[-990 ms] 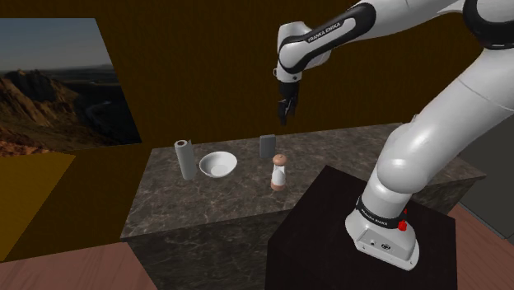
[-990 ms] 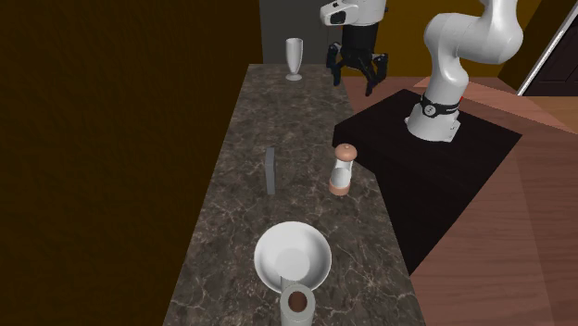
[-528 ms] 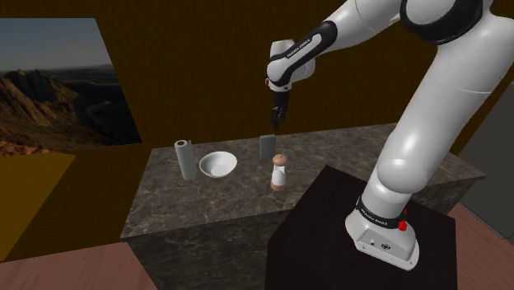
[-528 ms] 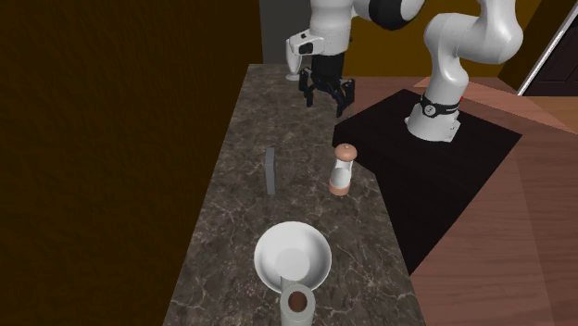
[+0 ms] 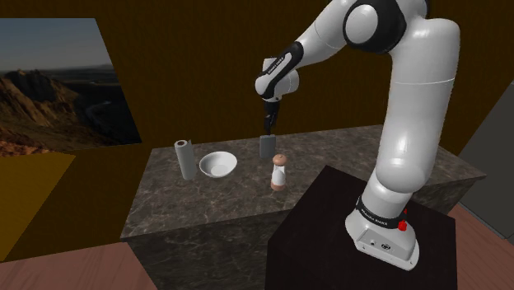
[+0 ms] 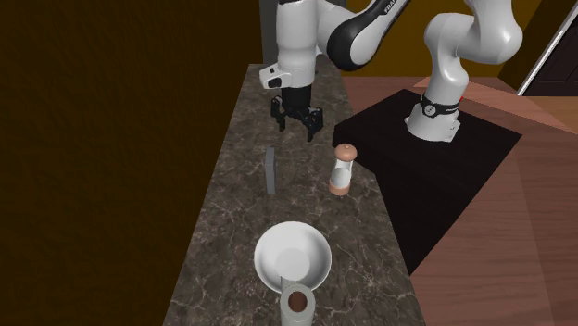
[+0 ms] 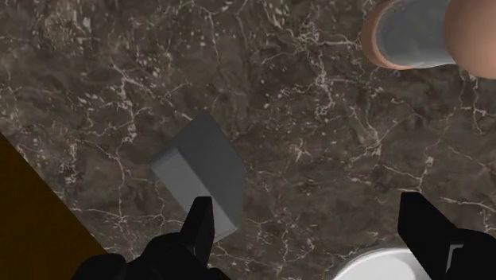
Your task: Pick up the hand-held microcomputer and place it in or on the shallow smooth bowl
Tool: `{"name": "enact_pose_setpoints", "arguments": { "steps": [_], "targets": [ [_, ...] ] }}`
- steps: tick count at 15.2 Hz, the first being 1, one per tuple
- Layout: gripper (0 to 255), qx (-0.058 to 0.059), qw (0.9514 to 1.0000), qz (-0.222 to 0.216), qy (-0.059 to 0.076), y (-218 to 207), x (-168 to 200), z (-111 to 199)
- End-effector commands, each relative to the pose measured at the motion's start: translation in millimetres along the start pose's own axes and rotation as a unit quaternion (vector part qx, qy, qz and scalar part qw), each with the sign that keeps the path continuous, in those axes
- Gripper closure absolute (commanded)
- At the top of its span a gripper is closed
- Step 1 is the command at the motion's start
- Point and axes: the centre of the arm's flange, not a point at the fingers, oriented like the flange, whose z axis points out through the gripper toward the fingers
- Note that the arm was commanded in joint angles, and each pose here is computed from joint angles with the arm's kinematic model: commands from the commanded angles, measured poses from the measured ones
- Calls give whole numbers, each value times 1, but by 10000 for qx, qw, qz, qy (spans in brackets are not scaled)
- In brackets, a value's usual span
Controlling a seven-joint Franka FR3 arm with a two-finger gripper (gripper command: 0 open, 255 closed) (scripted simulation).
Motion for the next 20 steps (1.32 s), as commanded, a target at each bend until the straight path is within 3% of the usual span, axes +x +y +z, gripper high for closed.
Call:
{"name": "enact_pose_setpoints", "arguments": {
  "steps": [1, 8, 15, 20],
  "targets": [
    [0, -9, 9999, -118, 36, 13, 16, 18],
    [0, -37, 9987, -485, 147, 55, 68, 74],
    [0, -37, 9987, -485, 147, 55, 69, 111],
    [0, -37, 9987, -485, 147, 55, 69, 114]
  ]
}}
